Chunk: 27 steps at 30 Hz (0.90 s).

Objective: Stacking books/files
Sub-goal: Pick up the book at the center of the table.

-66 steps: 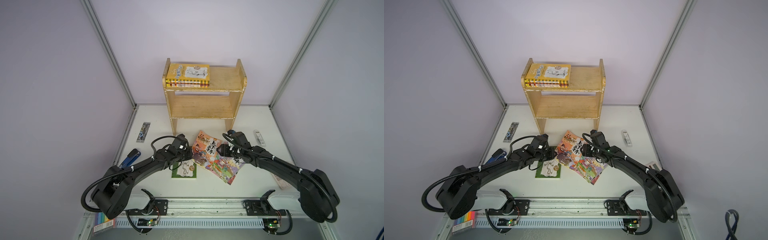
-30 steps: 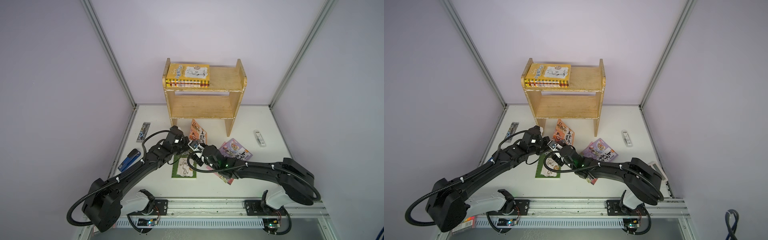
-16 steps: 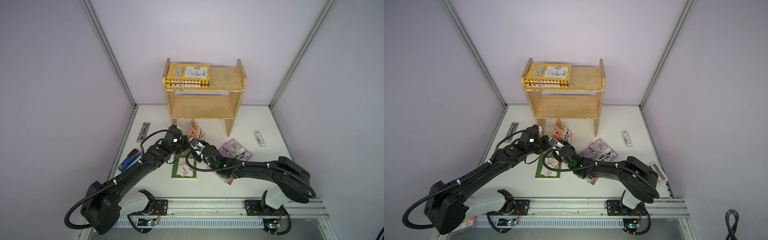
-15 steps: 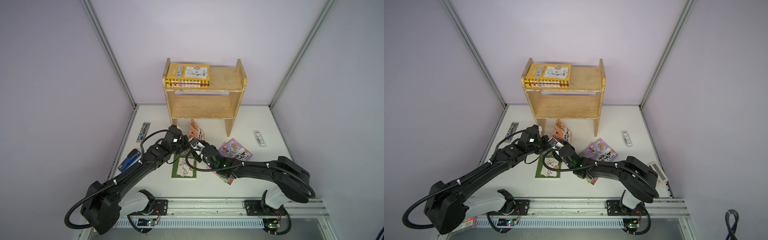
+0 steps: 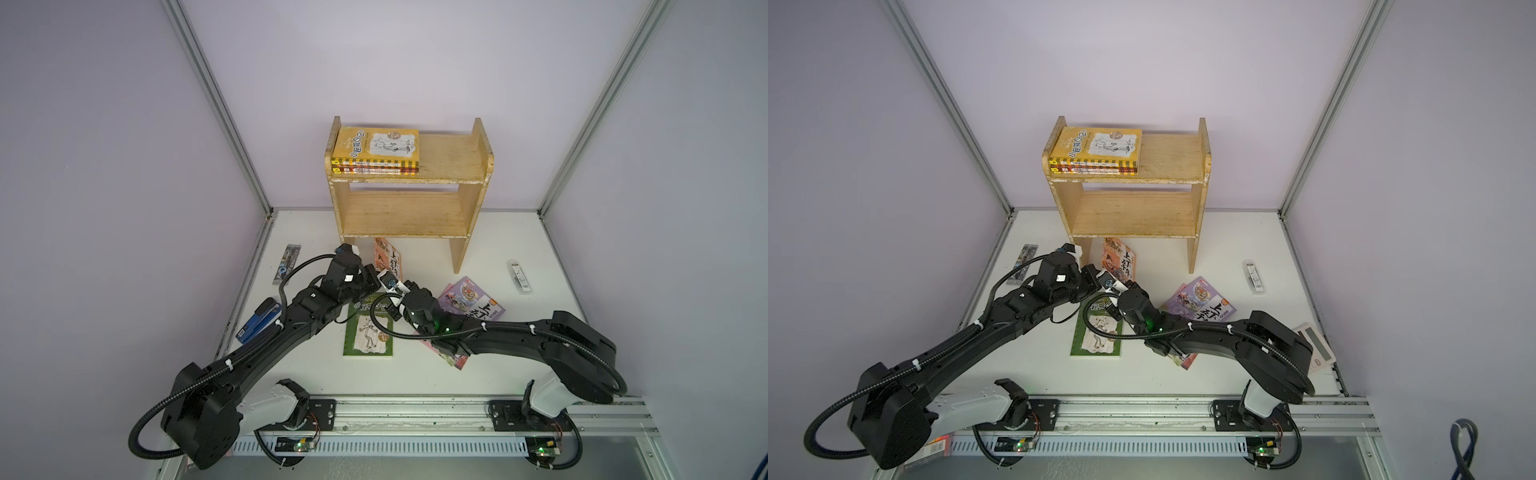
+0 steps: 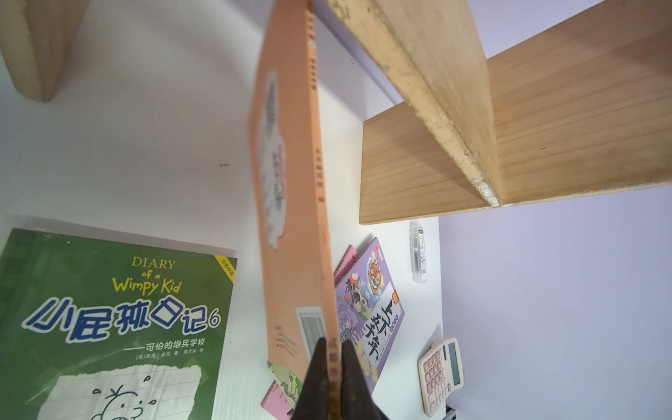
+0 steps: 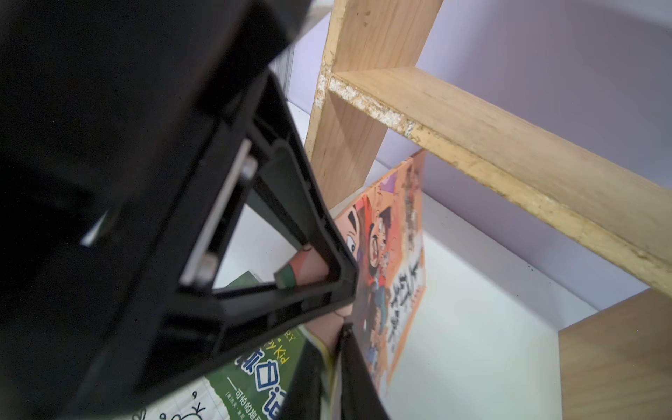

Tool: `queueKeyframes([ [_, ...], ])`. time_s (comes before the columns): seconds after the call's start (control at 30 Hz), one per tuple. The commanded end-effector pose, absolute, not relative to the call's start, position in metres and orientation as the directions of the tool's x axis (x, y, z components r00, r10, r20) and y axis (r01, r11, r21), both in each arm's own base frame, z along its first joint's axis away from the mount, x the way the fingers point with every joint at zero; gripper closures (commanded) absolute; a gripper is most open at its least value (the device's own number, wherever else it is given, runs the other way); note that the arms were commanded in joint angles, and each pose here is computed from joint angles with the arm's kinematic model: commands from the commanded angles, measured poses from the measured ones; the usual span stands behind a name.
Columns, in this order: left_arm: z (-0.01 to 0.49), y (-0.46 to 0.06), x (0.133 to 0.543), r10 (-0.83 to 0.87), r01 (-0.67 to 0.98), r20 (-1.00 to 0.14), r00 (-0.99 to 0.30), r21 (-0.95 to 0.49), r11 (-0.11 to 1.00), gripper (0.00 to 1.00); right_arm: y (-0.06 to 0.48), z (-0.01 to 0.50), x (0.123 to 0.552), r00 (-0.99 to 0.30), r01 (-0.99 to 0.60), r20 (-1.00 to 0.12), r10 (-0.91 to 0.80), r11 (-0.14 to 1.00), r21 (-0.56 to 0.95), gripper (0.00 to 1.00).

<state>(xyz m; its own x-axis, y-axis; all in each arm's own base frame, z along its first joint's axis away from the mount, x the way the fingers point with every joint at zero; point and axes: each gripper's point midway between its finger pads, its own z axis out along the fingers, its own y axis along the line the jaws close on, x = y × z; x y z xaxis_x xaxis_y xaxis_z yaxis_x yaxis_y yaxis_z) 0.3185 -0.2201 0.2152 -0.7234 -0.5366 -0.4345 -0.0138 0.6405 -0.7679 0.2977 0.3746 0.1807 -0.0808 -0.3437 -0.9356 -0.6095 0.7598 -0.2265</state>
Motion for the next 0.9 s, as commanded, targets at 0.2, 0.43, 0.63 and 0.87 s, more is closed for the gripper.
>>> queueKeyframes([
  [0.2, 0.213, -0.209, 0.308, -0.511, -0.01, -0.419, -0.75, -0.765, 0.643, 0.35, 0.373, 0.175, 0.291, 0.088, -0.63, -0.828, -0.554, 0.613, -0.477, 1.0],
  [0.43, 0.228, -0.171, 0.308, -0.575, -0.027, -0.425, -0.699, -0.788, 0.616, 0.13, 0.362, 0.176, 0.278, 0.195, -0.635, -0.761, -0.619, 0.512, -0.579, 1.0],
  [0.63, 0.232, -0.148, 0.314, -0.618, -0.051, -0.406, -0.673, -0.808, 0.587, 0.12, 0.359, 0.183, 0.269, 0.226, -0.648, -0.769, -0.598, 0.497, -0.577, 1.0],
  [0.87, 0.217, -0.163, 0.329, -0.609, -0.057, -0.339, -0.717, -0.842, 0.536, 0.12, 0.363, 0.189, 0.258, 0.274, -0.663, -0.765, -0.584, 0.461, -0.589, 1.0],
])
